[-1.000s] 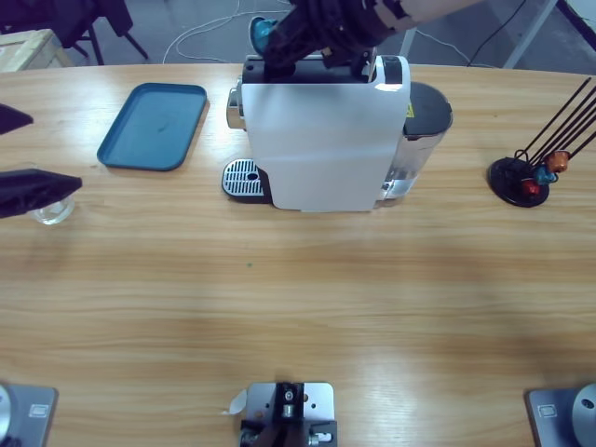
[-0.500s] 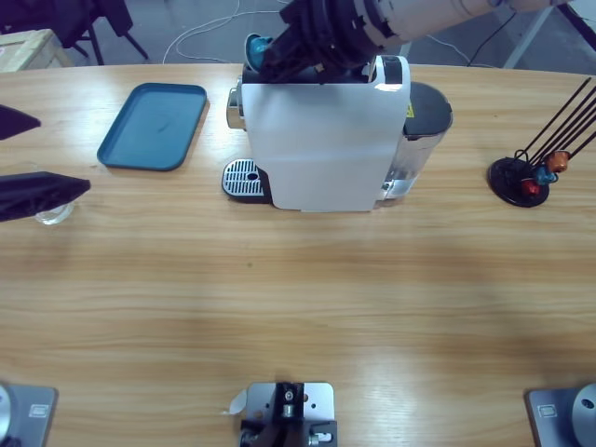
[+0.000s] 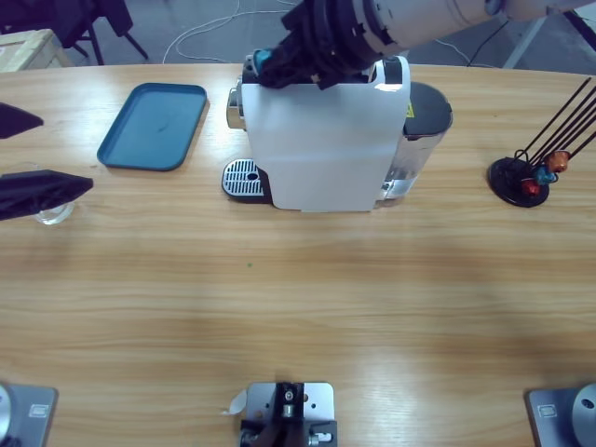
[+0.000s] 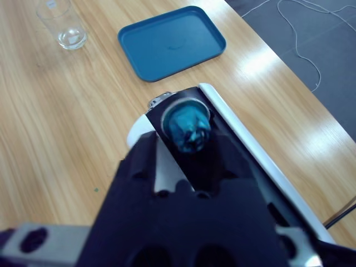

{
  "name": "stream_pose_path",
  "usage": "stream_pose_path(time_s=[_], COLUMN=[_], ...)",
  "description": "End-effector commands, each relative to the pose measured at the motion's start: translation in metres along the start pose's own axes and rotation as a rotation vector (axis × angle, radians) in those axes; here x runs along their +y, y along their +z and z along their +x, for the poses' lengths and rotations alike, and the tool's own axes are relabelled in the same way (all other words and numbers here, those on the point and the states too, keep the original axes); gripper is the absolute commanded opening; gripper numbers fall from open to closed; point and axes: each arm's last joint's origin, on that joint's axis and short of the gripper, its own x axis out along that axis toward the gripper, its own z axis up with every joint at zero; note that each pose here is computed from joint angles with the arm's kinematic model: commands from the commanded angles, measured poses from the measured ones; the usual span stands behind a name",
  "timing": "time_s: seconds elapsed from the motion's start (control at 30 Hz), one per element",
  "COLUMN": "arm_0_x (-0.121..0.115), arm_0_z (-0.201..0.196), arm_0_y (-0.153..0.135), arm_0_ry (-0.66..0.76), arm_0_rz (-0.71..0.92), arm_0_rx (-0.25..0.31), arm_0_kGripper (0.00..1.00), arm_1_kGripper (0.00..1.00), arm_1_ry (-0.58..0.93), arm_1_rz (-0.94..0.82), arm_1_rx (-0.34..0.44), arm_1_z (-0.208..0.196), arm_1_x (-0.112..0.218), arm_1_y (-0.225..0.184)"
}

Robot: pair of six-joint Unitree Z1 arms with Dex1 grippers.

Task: Pour coffee

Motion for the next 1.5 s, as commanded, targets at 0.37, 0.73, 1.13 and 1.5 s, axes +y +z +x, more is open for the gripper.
stream_pose_path(time_s=[0.37, 0.73, 1.13, 1.5], arm_0_x=[-0.002, -0.003, -0.005, -0.005], arm_0_z=[0.012, -0.007, -0.014, -0.011], arm_0_y=[-0.005, -0.001, 0.003, -0.003], arm_0_ry=[-0.002, -0.027, -0.042, -0.041], arm_0_rz=[-0.001, -0.002, -0.002, -0.001], arm_0_rx=[0.019, -0.046, -0.059, -0.036], arm_0_kGripper=[1.000, 1.000, 1.000, 1.000], arm_1_kGripper=[0.000, 0.000, 0.000, 0.000], arm_1_ry=[0.039, -0.031, -0.458, -0.235], arm_1_rz=[0.010, 0.442, 0.774, 0.824], arm_1_rx=[-0.038, 0.044, -0.259, -0.315], arm_1_z=[-0.041, -0.142, -0.118, -0.067], arm_1_x=[0.016, 0.052, -0.010, -0.019], arm_1_y=[0.011, -0.075, -0.023, -0.009])
